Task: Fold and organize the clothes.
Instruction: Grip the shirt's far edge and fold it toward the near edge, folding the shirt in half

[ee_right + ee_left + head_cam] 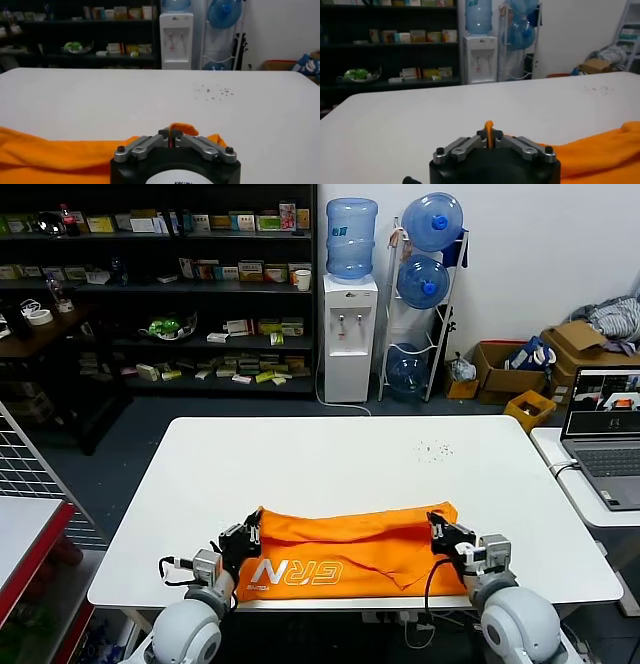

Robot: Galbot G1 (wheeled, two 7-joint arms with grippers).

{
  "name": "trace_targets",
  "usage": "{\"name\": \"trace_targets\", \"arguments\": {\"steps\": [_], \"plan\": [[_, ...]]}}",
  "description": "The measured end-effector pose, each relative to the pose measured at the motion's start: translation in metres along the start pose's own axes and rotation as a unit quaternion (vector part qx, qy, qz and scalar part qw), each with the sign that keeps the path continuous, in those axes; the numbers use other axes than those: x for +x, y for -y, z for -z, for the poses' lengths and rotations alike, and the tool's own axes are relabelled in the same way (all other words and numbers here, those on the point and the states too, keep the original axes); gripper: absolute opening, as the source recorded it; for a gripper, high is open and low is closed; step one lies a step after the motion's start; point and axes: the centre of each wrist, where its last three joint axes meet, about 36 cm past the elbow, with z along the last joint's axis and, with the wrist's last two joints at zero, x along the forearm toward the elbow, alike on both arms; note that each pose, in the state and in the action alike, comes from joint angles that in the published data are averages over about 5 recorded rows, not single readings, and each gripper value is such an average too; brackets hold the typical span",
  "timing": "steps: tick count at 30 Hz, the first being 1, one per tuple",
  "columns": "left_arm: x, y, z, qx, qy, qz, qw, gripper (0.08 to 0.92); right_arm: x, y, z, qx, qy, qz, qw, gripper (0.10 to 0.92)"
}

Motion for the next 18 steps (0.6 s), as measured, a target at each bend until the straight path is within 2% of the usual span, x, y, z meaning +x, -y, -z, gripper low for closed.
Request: {"name": "trace_targets", "arguments": {"steps": [11,18], "plan": [[0.019,0.009,-0.011,0.006,-0.009,0.003,1.000,0.532,0.018,0.002,-0.012,-0.002,-0.001,-0.008,1.000,0.614],[0.017,0.010,-0.022,0.016,-0.008,0.014,1.000,0.738,0.025,0.000,-0.022,-0.005,-0.001,-0.008,1.000,0.795]]}}
